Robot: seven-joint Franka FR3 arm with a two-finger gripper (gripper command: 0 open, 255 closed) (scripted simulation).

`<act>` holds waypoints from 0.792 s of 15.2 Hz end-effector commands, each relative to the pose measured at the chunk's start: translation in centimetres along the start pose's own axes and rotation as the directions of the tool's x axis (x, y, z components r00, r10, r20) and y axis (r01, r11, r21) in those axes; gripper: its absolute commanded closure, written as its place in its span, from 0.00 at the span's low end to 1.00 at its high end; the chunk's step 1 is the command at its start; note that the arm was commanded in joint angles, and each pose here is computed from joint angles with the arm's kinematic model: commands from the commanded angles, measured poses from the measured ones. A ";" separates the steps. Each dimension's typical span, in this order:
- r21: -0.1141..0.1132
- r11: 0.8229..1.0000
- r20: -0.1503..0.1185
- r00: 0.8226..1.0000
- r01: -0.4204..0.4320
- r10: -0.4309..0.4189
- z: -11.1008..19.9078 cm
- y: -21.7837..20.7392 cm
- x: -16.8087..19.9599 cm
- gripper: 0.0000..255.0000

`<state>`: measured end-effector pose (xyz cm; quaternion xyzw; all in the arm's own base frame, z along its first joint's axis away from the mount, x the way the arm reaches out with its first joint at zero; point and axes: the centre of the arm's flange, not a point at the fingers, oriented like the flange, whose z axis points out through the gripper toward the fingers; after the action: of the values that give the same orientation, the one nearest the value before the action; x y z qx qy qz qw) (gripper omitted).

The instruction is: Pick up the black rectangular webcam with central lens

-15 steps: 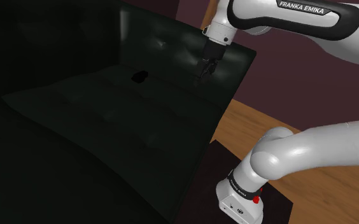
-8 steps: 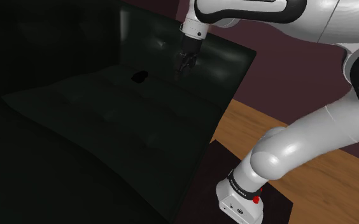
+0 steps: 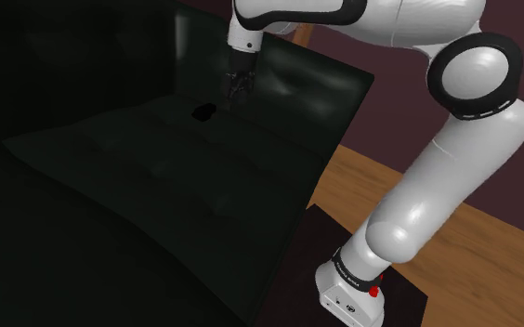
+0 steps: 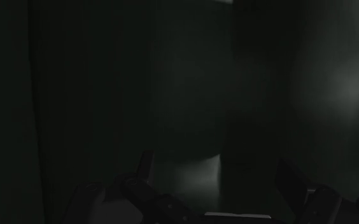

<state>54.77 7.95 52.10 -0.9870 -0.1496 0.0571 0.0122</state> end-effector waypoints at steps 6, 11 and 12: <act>-0.025 0.999 0.052 0.998 0.044 -0.043 1.5 0.6 10.2 0.00; -0.039 0.997 0.083 0.994 0.071 -0.068 2.7 0.6 16.0 0.00; -0.039 0.997 0.083 0.994 0.071 -0.068 3.2 0.6 16.1 0.00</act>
<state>69.46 12.21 47.50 -0.9783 -0.1848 0.0930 -0.0119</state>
